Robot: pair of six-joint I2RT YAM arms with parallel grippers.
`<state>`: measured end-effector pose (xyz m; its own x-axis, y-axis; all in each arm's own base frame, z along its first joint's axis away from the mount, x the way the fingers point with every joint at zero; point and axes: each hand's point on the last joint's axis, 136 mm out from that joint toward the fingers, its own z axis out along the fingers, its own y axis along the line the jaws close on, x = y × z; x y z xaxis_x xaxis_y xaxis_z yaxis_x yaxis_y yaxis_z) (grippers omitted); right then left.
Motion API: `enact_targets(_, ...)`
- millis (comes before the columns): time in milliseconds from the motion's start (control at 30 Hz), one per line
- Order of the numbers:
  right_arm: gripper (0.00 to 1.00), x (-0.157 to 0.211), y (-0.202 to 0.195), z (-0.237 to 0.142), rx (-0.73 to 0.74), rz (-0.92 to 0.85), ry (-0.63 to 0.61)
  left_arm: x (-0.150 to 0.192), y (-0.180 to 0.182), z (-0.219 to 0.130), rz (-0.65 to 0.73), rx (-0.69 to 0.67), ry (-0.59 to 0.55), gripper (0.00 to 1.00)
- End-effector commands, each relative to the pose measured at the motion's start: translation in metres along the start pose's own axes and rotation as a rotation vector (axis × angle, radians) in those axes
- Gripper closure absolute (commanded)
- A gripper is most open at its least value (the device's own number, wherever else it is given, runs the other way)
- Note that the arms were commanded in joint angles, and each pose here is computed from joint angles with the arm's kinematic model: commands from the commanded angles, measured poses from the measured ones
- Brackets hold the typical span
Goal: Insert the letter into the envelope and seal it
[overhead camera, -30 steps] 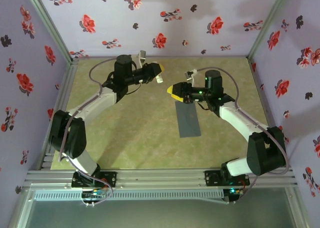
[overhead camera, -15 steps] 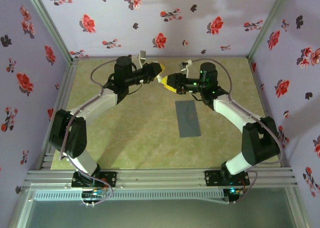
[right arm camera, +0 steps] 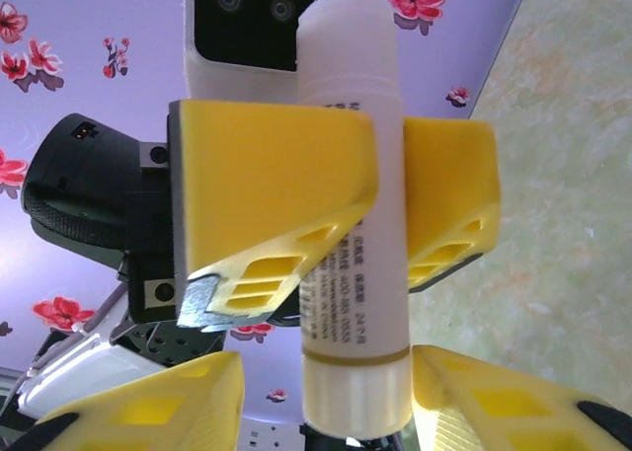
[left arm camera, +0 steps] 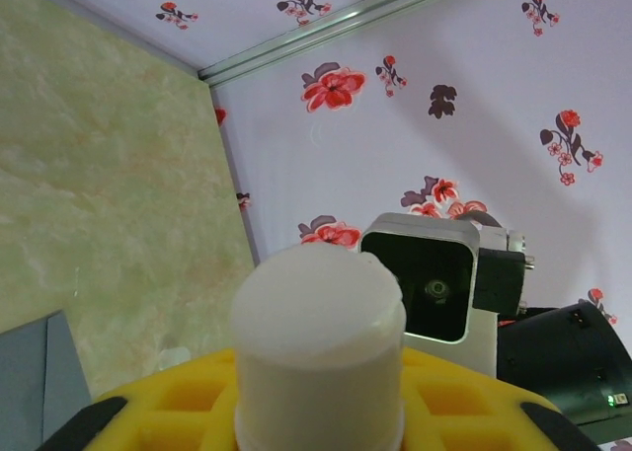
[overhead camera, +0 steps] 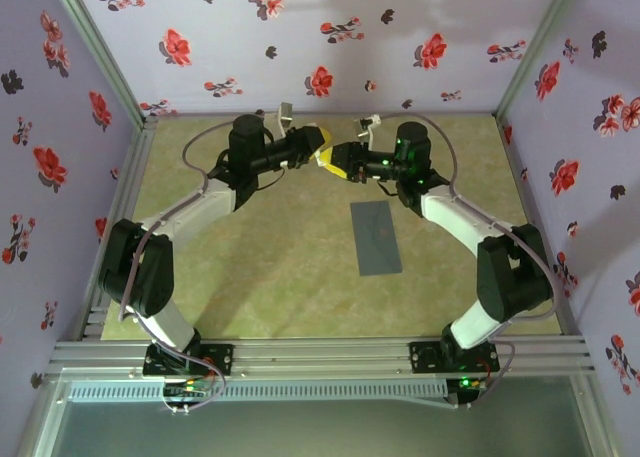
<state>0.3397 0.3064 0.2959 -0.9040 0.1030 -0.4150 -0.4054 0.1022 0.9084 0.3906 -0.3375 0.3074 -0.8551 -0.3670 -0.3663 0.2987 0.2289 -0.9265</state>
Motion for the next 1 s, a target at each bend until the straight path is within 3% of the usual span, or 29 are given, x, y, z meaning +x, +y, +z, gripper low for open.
enact_targets(0,0.55,-0.008,0.019,0.005,-0.051,-0.052,-0.002,0.004,-0.011,0.001,0.015,0.049,0.013,1.0)
enact_targets(400,0.78,-0.006,0.015,0.007,-0.053,-0.033,0.009,0.003,-0.011,0.002,0.014,0.05,0.013,1.0)
enact_targets(600,0.81,-0.009,0.014,0.008,-0.032,-0.037,-0.008,0.007,-0.007,0.004,0.021,0.005,0.031,1.0)
enact_targets(967,0.83,0.008,-0.007,0.014,0.317,-0.203,-0.009,0.022,-0.007,0.012,0.012,-0.085,0.068,1.0)
